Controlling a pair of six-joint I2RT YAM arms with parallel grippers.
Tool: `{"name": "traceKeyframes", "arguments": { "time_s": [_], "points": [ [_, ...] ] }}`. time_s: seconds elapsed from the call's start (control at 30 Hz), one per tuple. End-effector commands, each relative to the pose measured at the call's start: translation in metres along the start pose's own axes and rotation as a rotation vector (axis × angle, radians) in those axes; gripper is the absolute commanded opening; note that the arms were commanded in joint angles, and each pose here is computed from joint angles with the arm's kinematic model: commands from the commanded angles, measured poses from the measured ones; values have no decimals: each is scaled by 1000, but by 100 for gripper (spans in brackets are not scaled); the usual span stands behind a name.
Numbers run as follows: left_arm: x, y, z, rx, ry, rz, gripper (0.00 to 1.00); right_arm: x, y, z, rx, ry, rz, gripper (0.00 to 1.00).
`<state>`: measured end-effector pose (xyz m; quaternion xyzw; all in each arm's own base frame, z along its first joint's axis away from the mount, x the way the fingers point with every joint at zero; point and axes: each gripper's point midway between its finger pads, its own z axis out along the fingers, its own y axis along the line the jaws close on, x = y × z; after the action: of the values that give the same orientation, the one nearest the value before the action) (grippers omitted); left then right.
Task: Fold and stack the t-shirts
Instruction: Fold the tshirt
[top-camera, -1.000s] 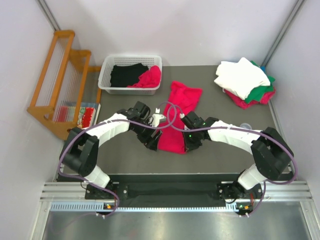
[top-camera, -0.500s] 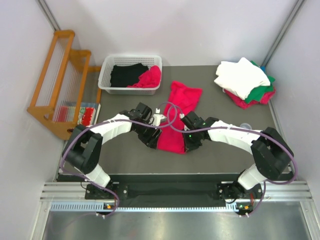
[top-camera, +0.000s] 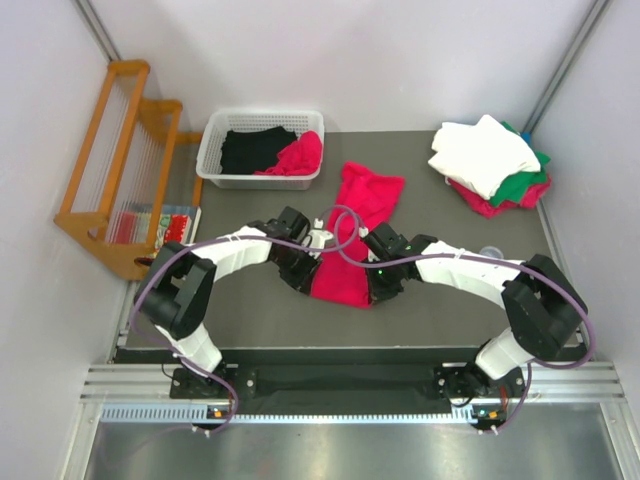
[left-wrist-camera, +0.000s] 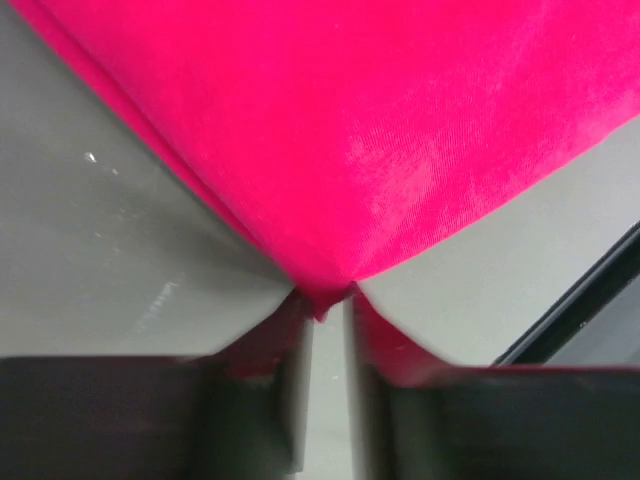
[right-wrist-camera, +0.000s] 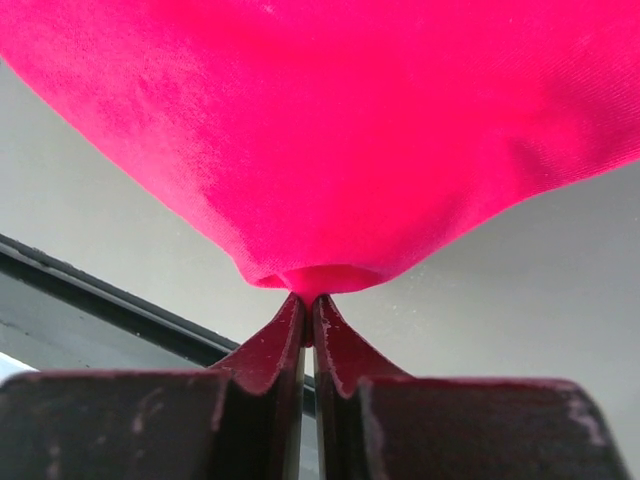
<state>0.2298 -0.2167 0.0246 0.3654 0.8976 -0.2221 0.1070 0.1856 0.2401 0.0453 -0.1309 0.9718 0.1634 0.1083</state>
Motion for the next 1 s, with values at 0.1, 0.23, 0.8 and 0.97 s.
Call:
{"name": "traceKeyframes", "arguments": {
  "time_s": [0.1, 0.23, 0.8, 0.97],
  "points": [
    [-23, 6, -3, -40, -33, 15, 12, -7, 4, -5, -36, -45, -1, 1],
    [-27, 6, -5, -42, -39, 21, 13, -7, 4, -5, -36, -45, -2, 0],
    [-15, -53, -92, 132, -22, 236, 0, 13, 3, -36, -54, -44, -3, 0],
    [-1, -70, -135, 133, -29, 346, 0, 37, 5, -54, -79, -21, 3, 0]
  ]
}}
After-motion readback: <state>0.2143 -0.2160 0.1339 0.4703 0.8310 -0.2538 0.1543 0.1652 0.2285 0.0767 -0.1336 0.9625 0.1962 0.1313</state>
